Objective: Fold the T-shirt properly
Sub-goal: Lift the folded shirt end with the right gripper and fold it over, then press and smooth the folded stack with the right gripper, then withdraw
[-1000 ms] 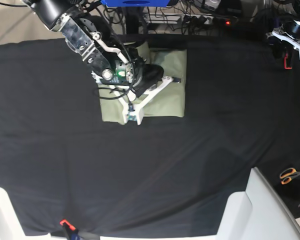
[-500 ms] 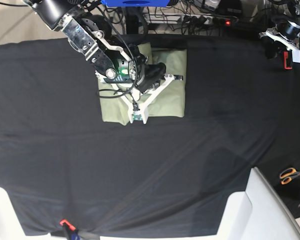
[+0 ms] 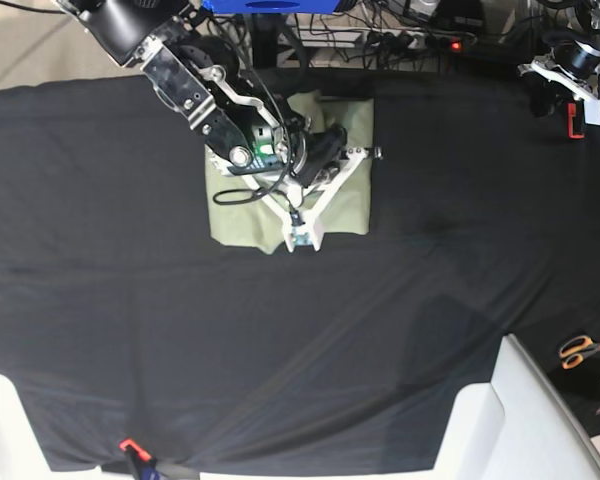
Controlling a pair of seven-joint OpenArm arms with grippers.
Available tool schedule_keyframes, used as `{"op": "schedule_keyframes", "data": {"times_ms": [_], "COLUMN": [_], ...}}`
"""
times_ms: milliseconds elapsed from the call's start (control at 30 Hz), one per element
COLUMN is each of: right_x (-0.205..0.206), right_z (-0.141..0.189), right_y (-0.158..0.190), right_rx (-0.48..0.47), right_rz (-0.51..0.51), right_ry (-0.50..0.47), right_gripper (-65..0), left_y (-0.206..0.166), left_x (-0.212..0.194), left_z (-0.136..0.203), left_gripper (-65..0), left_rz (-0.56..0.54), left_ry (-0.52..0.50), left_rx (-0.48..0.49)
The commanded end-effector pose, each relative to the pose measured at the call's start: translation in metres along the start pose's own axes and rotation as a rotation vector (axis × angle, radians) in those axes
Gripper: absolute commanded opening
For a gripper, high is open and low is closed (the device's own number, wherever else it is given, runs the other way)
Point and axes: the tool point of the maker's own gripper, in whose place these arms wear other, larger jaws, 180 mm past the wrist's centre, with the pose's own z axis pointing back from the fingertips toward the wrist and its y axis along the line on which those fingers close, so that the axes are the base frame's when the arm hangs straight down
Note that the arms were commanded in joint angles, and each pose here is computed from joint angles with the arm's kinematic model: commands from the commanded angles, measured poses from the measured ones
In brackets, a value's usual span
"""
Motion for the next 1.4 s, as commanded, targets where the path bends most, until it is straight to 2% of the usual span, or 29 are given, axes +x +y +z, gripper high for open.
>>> {"op": "schedule_keyframes", "data": {"times_ms": [0, 367, 467, 567, 667, 900, 1067, 1267, 1367], "right_x": [0.015, 0.014, 0.012, 0.013, 0.015, 0.013, 0.001, 0.015, 0.027], "right_z": [0.004, 0.000, -0.004, -0.004, -0.005, -0.008, -0.009, 0.009, 0.028], "right_y": [0.012, 0.016, 0.019, 0.020, 0.027, 0.059, 0.098, 0.120, 0.104], "right_rx": [0.036, 0.038, 0.039, 0.040, 0.050, 0.089, 0.208, 0.280, 0.276], "right_rz": [0.001, -0.005, -0.009, -0.008, 0.018, 0.167, 0.303, 0.427, 0.479], "right_ry": [-0.042, -0.029, -0.016, -0.022, -0.057, -0.060, -0.014, -0.074, -0.129], "right_gripper": [-65.0, -63.5, -54.5, -41.6, -36.2, -35.9, -36.2, -36.5, -36.5], "left_y": [0.003, 0.003, 0.003, 0.003, 0.003, 0.005, 0.012, 0.017, 0.015], "left_x": [0.012, 0.013, 0.013, 0.013, 0.012, 0.009, 0.002, -0.005, 0.000], "left_z": [0.004, 0.003, 0.003, 0.003, 0.003, 0.003, -0.002, -0.003, -0.005], "left_gripper": [-65.0, -65.0, -65.0, -65.0, -65.0, -65.0, -65.0, -65.0, -65.0], "left_rz": [-0.013, -0.013, -0.013, -0.012, -0.011, -0.004, 0.035, 0.053, 0.049], "left_ry": [-0.035, -0.037, -0.037, -0.037, -0.036, -0.030, -0.019, -0.003, -0.017], "left_rx": [-0.003, -0.002, -0.002, -0.001, -0.001, 0.001, 0.014, 0.023, 0.019]}}
